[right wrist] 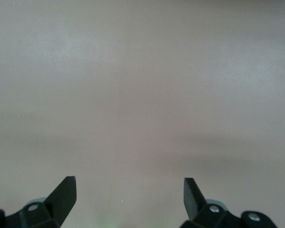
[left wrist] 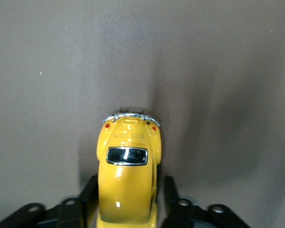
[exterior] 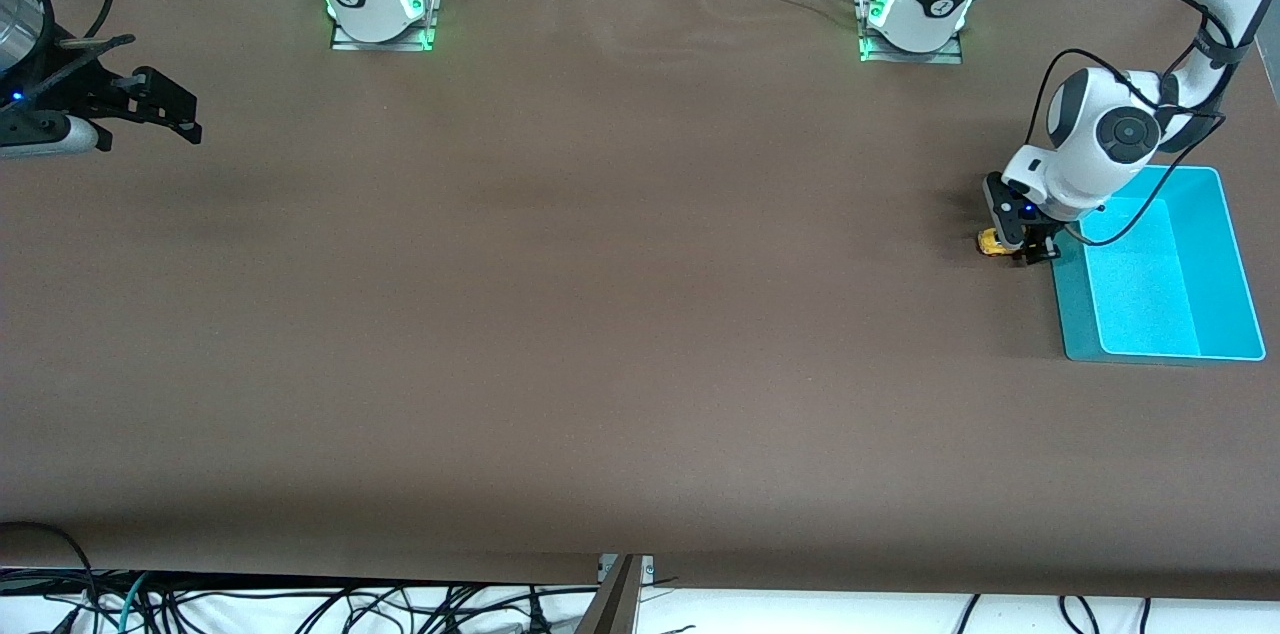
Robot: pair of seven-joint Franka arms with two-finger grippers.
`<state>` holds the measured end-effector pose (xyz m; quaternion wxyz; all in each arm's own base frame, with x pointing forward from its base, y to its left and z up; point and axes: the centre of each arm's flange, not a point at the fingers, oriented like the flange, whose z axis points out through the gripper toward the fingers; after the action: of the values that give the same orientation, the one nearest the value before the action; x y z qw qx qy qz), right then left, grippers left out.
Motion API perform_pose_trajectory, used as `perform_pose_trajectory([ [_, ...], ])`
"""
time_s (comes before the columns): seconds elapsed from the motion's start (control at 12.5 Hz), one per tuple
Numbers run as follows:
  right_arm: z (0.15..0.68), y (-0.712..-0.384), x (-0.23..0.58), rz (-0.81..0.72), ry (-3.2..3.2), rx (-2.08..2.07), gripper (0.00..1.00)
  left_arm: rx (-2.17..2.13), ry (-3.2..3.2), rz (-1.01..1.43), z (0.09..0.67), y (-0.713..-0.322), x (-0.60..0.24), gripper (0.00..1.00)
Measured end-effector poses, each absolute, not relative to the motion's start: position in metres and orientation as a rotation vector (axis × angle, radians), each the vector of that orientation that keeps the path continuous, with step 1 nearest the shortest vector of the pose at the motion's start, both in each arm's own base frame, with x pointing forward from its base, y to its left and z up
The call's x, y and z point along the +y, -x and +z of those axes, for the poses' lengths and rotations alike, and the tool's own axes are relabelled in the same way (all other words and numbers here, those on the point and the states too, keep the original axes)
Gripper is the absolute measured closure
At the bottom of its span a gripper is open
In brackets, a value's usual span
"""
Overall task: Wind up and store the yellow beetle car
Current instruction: 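Lift the car with the left gripper and carry it into the tray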
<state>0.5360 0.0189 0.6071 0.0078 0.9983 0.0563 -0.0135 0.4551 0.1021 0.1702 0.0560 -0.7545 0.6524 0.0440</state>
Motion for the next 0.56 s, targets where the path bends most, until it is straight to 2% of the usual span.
perform_pose_trajectory([
  [0.56,0.605,-0.536,0.018,-0.053,-3.121,0.173,0.00,1.964,2.295,0.106,0.193,-0.475,0.082,0.50],
])
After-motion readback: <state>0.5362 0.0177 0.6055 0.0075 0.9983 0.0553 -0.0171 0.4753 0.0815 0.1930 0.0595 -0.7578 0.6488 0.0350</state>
